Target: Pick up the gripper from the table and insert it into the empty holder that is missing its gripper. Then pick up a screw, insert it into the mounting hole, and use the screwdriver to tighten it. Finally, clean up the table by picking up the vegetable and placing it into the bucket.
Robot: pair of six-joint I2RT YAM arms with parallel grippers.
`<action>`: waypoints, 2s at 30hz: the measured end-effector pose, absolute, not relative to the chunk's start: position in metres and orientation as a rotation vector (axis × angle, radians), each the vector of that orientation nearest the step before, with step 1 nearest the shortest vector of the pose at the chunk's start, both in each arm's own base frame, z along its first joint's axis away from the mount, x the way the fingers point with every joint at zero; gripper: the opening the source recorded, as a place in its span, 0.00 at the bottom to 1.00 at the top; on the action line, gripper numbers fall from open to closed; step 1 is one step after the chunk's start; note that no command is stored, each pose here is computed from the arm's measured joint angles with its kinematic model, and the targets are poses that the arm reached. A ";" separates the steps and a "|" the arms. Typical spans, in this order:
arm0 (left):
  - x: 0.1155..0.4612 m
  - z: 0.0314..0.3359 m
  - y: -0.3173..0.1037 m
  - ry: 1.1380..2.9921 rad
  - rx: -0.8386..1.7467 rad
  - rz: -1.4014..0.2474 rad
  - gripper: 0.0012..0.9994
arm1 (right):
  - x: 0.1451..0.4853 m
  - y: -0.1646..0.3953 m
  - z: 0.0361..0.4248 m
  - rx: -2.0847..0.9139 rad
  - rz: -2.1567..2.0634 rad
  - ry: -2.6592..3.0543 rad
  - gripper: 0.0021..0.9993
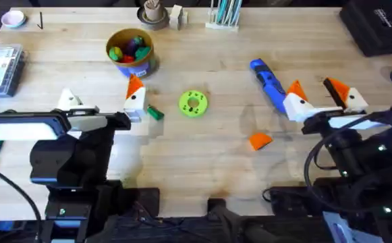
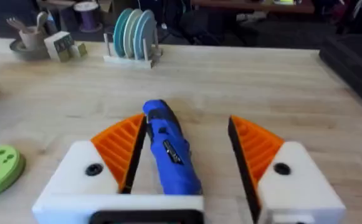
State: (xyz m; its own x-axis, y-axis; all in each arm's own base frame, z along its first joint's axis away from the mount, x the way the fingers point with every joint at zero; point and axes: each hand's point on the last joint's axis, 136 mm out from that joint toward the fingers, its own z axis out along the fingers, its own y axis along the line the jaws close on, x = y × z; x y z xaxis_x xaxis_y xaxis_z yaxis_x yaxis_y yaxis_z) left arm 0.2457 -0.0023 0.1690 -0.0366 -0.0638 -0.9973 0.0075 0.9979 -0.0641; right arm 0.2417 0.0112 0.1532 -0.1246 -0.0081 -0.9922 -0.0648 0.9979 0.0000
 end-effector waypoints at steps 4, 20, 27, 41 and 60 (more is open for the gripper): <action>0.240 0.177 0.002 1.653 -0.116 -0.087 0.99 | 0.230 0.012 0.152 -0.101 0.024 1.808 0.84; 0.250 0.265 -0.006 1.964 -0.413 -0.307 0.99 | 0.244 0.014 0.264 -0.193 0.019 2.228 0.84; 0.264 0.259 -0.019 2.051 -0.493 -0.430 0.99 | 0.296 0.025 0.279 -0.229 0.088 2.269 0.84; 0.263 0.186 -0.045 2.370 -0.735 -0.587 0.99 | 0.328 0.029 0.223 -0.243 0.140 2.452 0.99; 0.244 0.030 -0.057 2.808 -0.958 -0.253 0.99 | 0.323 0.029 0.231 -0.244 0.138 2.429 0.99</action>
State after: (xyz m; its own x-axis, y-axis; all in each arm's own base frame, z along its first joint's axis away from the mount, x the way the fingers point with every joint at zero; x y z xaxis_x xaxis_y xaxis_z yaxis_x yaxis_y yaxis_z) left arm 0.2444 -0.0573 0.0304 -0.7811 -0.6165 -0.0993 -0.5888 0.7801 -0.2116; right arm 0.3231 0.0289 0.2310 -0.7493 -0.1388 -0.6475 -0.2114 0.9768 0.0353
